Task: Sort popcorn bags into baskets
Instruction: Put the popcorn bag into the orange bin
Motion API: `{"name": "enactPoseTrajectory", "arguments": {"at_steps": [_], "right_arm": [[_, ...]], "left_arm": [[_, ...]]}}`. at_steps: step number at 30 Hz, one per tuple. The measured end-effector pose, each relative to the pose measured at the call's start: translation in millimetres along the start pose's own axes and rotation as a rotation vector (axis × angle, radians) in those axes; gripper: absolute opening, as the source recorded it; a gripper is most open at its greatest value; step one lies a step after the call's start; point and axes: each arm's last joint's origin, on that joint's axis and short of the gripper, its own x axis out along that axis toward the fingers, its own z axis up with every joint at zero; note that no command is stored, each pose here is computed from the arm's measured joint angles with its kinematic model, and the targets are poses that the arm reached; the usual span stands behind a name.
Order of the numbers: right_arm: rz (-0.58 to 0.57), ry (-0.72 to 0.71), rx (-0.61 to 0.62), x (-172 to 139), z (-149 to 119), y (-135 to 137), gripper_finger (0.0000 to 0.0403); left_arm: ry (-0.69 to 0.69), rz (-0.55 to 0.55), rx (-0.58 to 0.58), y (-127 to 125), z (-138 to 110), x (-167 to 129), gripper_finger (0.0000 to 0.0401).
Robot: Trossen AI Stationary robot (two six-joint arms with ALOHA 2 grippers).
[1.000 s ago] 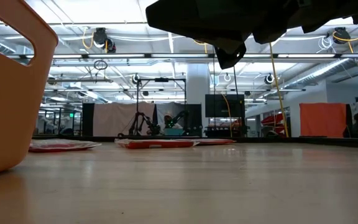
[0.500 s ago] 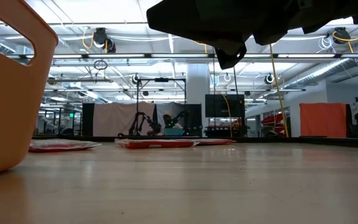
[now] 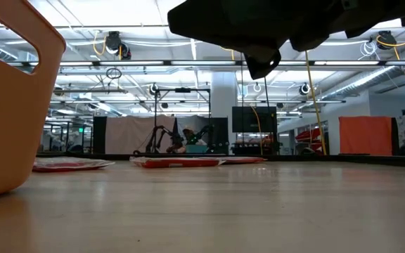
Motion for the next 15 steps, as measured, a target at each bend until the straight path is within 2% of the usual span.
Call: {"name": "enactPoseTrajectory", "arguments": {"at_steps": [8, 15], "right_arm": [[0.015, 0.001, 0.011, -3, -1, 7, 0.0004], [0.012, -0.006, 0.016, -3, 0, 6, 0.0004]], "left_arm": [[-0.105, 0.084, 0.082, -8, -13, 0, 0.0087], [-0.08, 0.149, 0.153, -13, -33, 24, 0.0031]]}}
